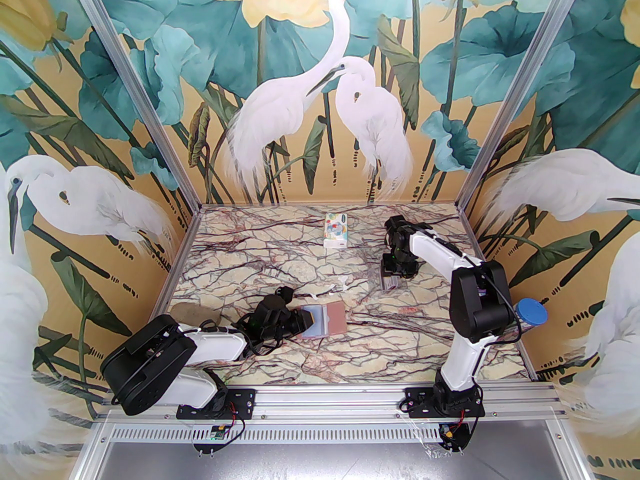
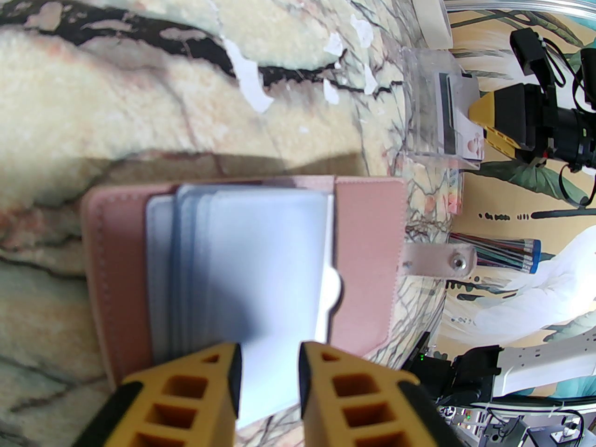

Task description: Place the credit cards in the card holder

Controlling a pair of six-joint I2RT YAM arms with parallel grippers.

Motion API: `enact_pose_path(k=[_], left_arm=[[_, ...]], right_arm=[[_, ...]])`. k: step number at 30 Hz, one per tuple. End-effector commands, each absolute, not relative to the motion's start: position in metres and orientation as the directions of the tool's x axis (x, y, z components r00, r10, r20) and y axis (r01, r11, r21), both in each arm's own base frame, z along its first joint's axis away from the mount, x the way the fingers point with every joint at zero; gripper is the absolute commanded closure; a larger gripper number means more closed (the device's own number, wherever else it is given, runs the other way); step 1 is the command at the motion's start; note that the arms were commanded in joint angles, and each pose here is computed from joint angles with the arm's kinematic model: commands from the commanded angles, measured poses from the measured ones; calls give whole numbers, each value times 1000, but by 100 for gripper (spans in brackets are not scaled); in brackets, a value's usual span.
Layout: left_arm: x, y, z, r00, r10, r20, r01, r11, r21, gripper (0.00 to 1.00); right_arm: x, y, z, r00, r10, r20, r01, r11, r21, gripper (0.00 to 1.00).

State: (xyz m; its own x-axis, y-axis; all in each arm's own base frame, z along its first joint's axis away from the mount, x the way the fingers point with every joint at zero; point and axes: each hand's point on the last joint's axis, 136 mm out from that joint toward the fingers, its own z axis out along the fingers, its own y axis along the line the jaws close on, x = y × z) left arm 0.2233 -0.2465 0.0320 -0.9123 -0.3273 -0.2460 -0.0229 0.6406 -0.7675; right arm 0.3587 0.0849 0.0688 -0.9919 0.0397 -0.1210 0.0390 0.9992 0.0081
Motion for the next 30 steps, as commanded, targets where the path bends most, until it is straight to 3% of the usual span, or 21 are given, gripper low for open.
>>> enact_pose_path(k=[1, 30], left_arm=[[214, -236, 9, -924, -325, -201, -85, 686, -723, 72], [214, -236, 8, -925, -324, -200, -85, 688, -721, 72]], right_arm=[[361, 79, 75, -991, 31, -130, 35, 999, -33, 51], [360, 67, 100, -984, 11, -175, 33, 992, -125, 62]])
